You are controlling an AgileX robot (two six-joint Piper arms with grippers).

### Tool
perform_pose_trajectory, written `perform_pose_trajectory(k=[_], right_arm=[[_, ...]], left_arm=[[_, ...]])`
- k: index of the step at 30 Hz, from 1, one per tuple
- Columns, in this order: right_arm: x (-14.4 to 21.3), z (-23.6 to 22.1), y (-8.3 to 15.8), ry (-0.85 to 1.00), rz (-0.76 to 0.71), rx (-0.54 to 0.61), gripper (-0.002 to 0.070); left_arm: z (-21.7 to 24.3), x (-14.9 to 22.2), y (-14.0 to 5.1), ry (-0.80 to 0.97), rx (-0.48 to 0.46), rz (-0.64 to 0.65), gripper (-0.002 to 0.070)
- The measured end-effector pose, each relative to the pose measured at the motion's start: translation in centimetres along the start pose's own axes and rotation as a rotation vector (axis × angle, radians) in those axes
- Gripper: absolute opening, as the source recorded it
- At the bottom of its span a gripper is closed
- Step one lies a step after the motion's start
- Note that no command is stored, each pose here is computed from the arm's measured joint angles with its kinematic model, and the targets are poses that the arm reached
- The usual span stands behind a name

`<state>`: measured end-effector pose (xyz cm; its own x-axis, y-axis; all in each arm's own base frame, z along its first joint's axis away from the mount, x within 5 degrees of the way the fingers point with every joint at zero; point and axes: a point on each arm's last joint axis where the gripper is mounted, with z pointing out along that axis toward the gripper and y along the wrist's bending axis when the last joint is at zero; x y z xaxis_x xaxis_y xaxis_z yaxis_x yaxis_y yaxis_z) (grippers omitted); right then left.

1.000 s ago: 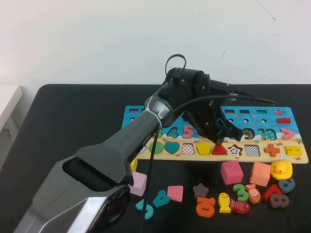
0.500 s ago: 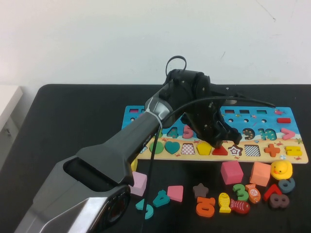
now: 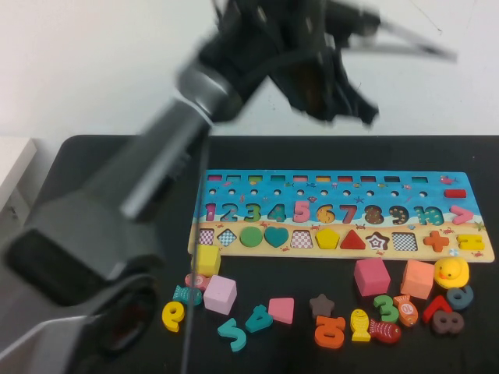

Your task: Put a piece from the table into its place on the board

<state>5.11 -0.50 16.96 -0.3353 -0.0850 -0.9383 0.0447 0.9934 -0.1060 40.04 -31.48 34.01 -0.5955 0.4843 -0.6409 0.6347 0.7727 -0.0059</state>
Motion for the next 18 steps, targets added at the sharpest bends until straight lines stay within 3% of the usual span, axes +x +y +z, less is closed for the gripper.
perform_pose_trajectory(k=[7, 12, 18], right_arm=[[0.0, 0.0, 0.0, 0.0, 0.0, 0.0, 0.0018], [0.0, 0.0, 0.0, 0.0, 0.0, 0.0, 0.0019], [0.0, 0.0, 0.0, 0.0, 0.0, 0.0, 0.0019]], left_arm=[[-11.0, -1.4, 0.8, -0.142, -0.115, 0.024, -0.0001], [-16.1, -0.1, 1.9, -0.137, -0.25, 0.05, -0.0001], [-22.5, 2.7, 2.0, -0.148, -0.283, 0.053, -0.0001]])
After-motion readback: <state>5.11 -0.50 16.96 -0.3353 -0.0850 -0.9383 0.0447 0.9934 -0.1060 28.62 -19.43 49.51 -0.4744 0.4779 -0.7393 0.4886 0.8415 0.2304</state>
